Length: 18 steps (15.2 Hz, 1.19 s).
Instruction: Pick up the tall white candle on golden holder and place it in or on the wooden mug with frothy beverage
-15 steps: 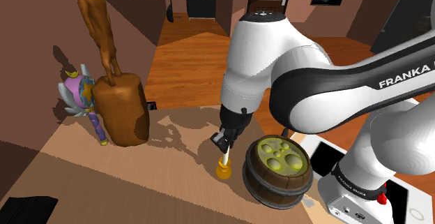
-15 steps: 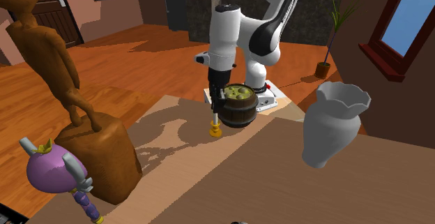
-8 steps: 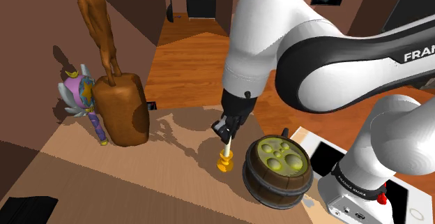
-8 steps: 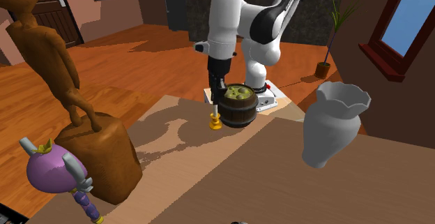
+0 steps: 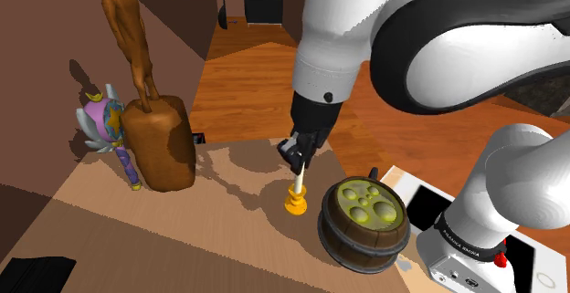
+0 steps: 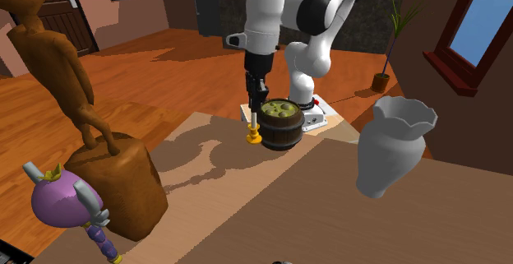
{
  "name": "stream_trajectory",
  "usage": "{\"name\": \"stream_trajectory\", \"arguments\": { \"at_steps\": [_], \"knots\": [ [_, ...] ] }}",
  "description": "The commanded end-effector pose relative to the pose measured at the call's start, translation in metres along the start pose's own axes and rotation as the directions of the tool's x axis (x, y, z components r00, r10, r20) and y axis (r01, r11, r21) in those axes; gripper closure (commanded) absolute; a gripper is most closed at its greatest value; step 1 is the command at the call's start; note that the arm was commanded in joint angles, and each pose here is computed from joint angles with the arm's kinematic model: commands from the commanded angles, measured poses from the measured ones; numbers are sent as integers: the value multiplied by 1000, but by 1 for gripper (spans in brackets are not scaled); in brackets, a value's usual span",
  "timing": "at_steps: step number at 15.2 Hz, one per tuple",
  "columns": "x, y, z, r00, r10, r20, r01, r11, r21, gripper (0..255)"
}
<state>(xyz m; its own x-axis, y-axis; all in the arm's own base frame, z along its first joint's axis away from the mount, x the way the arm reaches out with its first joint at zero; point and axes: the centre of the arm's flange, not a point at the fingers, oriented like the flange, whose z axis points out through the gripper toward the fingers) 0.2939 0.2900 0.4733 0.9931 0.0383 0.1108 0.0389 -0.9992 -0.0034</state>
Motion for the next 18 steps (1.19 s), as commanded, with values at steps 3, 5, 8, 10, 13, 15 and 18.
{"name": "stream_trajectory", "arguments": {
  "at_steps": [3,5,8,10,13,15,18],
  "knots": [
    [2,1,-22,1000,0,0,0,1000,0,255],
    [3,1,-32,1000,0,0,0,1000,0,255],
    [5,1,-48,1000,0,0,0,1000,0,255],
    [6,1,-59,1000,0,0,0,1000,0,255],
    [8,1,-74,1000,0,0,0,1000,0,255],
    [9,1,-85,1000,0,0,0,1000,0,255],
    [11,1,-101,1000,0,0,0,1000,0,255]
  ]
}}
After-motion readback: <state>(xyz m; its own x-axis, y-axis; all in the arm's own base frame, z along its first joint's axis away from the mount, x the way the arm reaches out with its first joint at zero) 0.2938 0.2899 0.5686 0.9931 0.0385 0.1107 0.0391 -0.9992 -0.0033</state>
